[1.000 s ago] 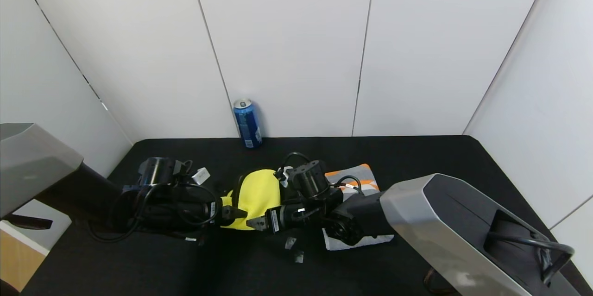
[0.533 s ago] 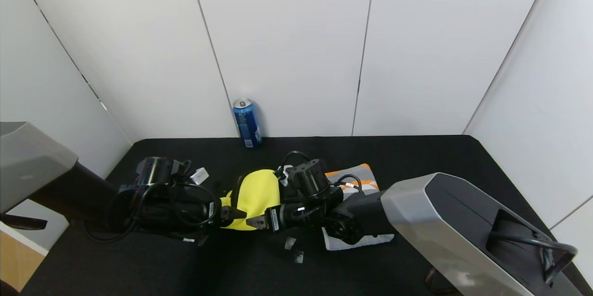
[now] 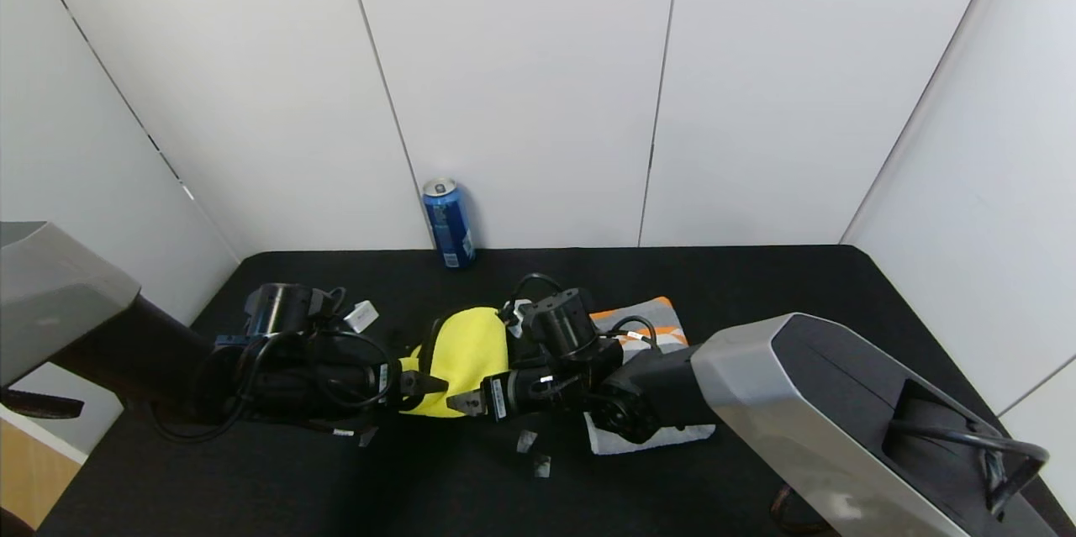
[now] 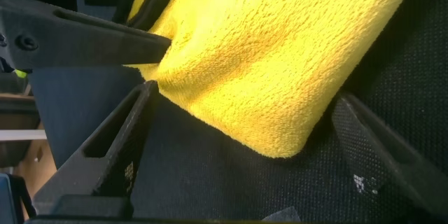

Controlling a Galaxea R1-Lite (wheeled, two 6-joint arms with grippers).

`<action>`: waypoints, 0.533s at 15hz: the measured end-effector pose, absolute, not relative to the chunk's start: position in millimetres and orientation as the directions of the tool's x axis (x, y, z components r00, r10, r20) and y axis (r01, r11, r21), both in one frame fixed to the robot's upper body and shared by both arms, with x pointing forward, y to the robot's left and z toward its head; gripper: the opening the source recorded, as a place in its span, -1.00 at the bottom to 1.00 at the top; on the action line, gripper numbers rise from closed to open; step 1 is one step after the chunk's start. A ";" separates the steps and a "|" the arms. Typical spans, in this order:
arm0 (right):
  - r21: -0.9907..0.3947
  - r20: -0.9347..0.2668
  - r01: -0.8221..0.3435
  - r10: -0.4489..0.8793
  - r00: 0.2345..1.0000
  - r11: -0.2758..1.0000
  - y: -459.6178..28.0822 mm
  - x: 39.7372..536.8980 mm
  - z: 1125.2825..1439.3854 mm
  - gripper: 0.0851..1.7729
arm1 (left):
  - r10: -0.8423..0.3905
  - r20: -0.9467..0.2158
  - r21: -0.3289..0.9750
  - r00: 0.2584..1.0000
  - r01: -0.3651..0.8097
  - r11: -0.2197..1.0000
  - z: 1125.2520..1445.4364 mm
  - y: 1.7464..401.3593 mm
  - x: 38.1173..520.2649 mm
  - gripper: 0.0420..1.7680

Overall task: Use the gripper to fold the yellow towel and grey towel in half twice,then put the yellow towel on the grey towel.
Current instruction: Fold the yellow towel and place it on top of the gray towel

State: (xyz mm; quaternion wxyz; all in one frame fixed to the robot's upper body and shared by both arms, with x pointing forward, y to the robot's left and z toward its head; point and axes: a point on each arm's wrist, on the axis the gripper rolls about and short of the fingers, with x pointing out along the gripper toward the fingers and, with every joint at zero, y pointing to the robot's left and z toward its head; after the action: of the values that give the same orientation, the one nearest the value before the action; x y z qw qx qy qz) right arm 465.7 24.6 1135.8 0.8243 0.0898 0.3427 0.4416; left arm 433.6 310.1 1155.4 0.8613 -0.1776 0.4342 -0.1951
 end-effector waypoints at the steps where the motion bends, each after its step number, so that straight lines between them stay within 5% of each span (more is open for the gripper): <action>1: 0.450 -0.486 -0.666 0.789 0.376 0.595 24.5 465.7 1135.8 0.93 | -0.491 -0.679 -0.476 0.545 0.183 0.860 1154.8 309.6 433.5 0.94; 2: 0.450 -0.485 -0.666 0.789 0.376 0.594 24.6 465.7 1135.9 0.93 | -0.492 -0.680 -0.476 0.544 0.183 0.860 1154.1 309.5 433.7 0.94; 8: 0.450 -0.485 -0.666 0.789 0.376 0.594 24.6 465.8 1135.6 0.93 | -0.493 -0.683 -0.476 0.540 0.183 0.860 1152.2 308.8 434.4 -0.06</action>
State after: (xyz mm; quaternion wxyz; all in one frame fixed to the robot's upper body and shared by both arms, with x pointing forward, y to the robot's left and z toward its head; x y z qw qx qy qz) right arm 465.8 24.6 1135.6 0.8246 0.0900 0.3424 0.4412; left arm 434.4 308.8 1152.2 0.8594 -0.1771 0.4375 -0.1964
